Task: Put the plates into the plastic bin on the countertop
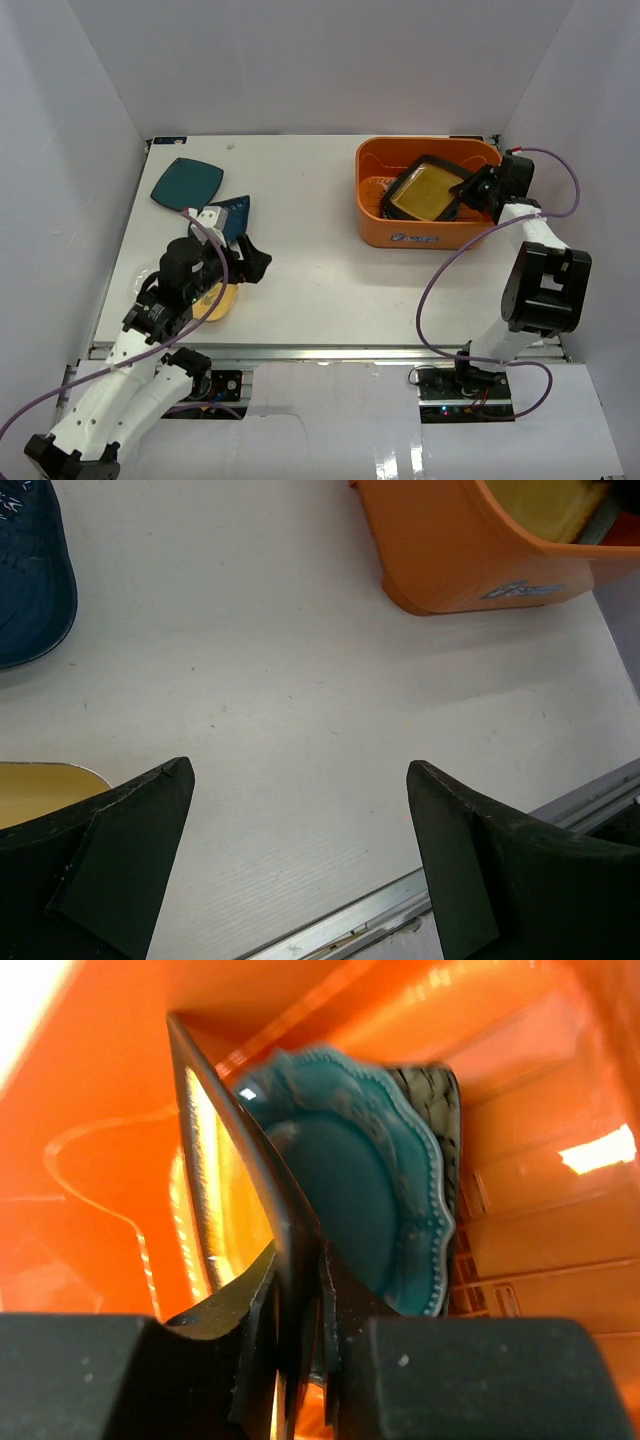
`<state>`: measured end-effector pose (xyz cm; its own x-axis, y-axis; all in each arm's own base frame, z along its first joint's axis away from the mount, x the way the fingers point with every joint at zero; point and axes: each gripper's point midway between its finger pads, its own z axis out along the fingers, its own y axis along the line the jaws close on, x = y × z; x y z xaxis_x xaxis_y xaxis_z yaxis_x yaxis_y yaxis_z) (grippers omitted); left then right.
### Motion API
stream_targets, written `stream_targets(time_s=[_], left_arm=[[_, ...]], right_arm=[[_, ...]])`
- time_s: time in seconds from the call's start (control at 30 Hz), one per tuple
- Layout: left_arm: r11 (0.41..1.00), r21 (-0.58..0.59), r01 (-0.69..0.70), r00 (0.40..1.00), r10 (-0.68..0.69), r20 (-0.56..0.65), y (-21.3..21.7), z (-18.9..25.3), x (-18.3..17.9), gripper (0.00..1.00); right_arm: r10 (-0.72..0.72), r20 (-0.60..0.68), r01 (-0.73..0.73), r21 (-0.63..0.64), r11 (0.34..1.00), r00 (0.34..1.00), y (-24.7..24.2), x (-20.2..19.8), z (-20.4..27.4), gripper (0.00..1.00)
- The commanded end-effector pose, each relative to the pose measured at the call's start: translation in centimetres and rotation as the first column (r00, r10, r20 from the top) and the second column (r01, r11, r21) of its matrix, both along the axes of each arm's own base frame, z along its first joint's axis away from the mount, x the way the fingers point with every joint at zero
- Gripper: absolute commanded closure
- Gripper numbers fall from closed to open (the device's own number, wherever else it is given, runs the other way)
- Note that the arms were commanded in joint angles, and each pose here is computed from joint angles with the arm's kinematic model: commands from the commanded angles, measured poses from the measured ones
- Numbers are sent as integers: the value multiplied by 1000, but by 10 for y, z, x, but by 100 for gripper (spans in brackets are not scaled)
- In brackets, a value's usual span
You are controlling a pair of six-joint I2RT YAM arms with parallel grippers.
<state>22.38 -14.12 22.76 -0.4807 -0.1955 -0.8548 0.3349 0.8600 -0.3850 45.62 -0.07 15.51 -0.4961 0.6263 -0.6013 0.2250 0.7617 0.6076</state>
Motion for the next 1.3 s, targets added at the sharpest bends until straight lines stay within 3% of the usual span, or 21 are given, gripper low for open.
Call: stream_targets(time_s=[0.0,0.07,0.17,0.2,0.23,0.27,0.37,0.43,0.57,0.7,0.73,0.9,1.03,1.13,1.27], left_arm=[[1000,-1,-15,999,15,30,-1,17,8,2],[1000,-7,-27,999,27,33,-1,22,12,2],[998,-21,-52,998,52,29,0,26,16,2],[994,-15,-106,994,107,27,6,27,23,2],[992,-12,-124,992,125,22,8,27,26,2],[989,-10,-145,989,145,20,10,28,29,2],[976,33,-216,976,217,-11,15,19,46,2],[972,67,-224,972,227,-53,12,9,57,2],[943,101,-318,942,326,-84,20,-2,76,2],[919,77,-387,912,394,-111,36,-6,95,2],[907,78,-414,900,421,-114,45,-6,101,2],[850,122,-512,825,526,-207,86,-43,128,3],[762,51,-645,721,629,-291,149,-64,139,8],[689,77,-721,654,713,-254,179,-66,145,12],[667,144,-731,613,734,-291,196,-89,160,17]], right_arm=[[40,51,-38,-43,998,998,-2,19,16,83],[55,16,-55,-37,998,998,0,18,9,80],[79,-24,-80,-30,996,997,2,18,-1,64],[84,-26,-85,-34,996,996,2,19,-1,45],[84,-31,-86,-44,995,996,1,19,0,36],[68,-44,-71,-59,996,997,-3,17,-1,20],[45,15,-44,-88,995,999,-4,15,25,4],[9,82,2,-128,992,997,-8,12,53,10],[-97,162,130,-209,969,982,-23,1,92,10],[-152,283,200,-148,969,947,-16,-32,122,10],[-131,359,185,-123,975,924,-6,-32,136,10],[23,426,24,-105,994,904,47,-63,139,10],[184,473,-132,-140,981,862,103,-89,147,5],[279,499,-243,-138,960,820,138,-110,151,0],[377,544,-381,-111,918,750,187,-146,154,16]])
